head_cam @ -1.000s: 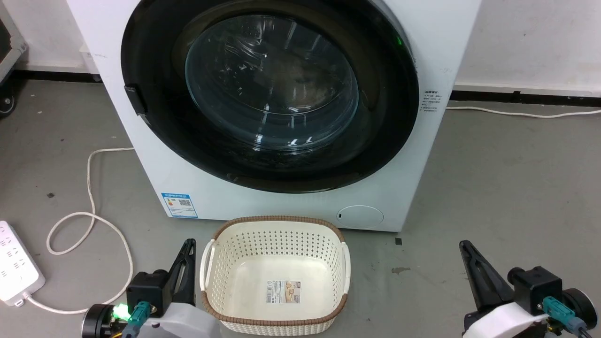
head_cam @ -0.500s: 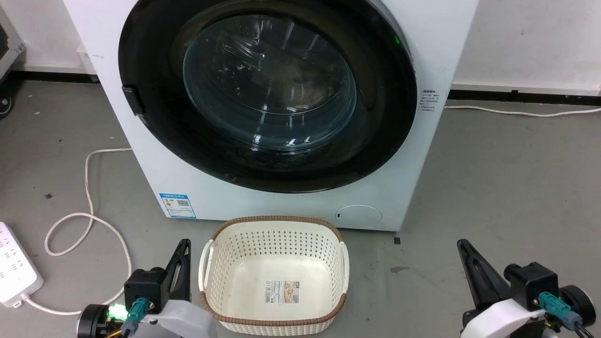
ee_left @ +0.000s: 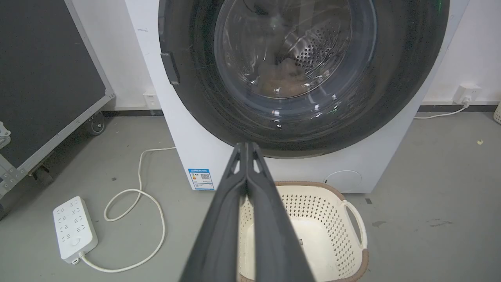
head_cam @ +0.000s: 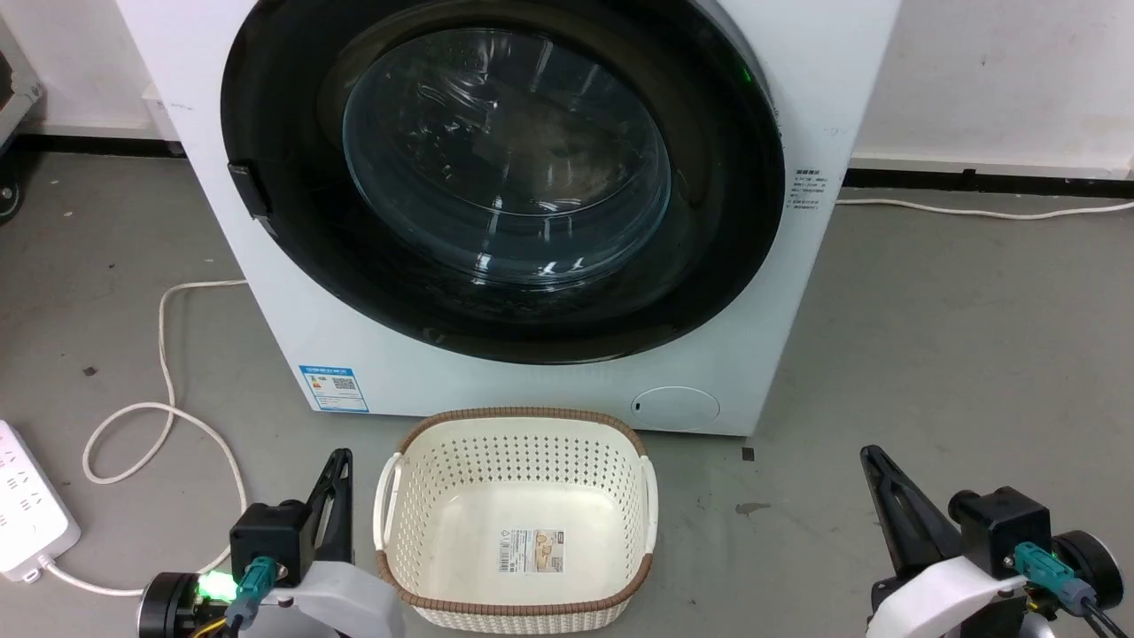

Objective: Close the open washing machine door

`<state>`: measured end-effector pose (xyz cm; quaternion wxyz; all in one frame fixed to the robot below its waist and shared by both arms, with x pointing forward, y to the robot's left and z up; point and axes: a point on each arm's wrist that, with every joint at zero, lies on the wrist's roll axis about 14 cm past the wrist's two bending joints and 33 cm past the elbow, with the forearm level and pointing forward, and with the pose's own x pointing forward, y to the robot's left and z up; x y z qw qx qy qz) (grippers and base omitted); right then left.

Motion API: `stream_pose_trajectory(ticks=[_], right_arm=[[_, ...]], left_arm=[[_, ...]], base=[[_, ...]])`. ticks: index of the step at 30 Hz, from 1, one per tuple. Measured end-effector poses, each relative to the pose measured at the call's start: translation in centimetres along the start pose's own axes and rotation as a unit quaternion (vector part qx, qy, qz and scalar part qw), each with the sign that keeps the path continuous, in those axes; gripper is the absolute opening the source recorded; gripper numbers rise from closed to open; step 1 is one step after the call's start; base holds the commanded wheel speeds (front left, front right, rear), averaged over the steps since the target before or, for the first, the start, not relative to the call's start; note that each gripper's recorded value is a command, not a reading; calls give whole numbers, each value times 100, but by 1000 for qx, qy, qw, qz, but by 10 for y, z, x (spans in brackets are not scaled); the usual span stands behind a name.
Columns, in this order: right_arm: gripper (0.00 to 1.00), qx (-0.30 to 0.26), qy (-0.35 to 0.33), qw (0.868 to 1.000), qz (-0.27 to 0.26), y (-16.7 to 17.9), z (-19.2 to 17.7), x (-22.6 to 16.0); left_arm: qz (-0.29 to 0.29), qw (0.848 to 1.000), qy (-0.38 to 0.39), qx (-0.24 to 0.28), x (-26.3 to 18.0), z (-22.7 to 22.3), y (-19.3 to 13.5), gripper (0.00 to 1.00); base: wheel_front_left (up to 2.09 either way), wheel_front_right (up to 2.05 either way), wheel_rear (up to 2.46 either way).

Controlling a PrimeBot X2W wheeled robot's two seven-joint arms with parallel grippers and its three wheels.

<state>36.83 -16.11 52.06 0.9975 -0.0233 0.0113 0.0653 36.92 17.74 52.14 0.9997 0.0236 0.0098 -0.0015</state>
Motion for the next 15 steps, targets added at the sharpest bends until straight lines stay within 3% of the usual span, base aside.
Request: stream_pose_trajectory(ticks=[15], right_arm=[[0,0,0,1000,0,0,0,0]], left_arm=[[0,1000,0,0,0,0,0,0]], base=[[0,0,0]])
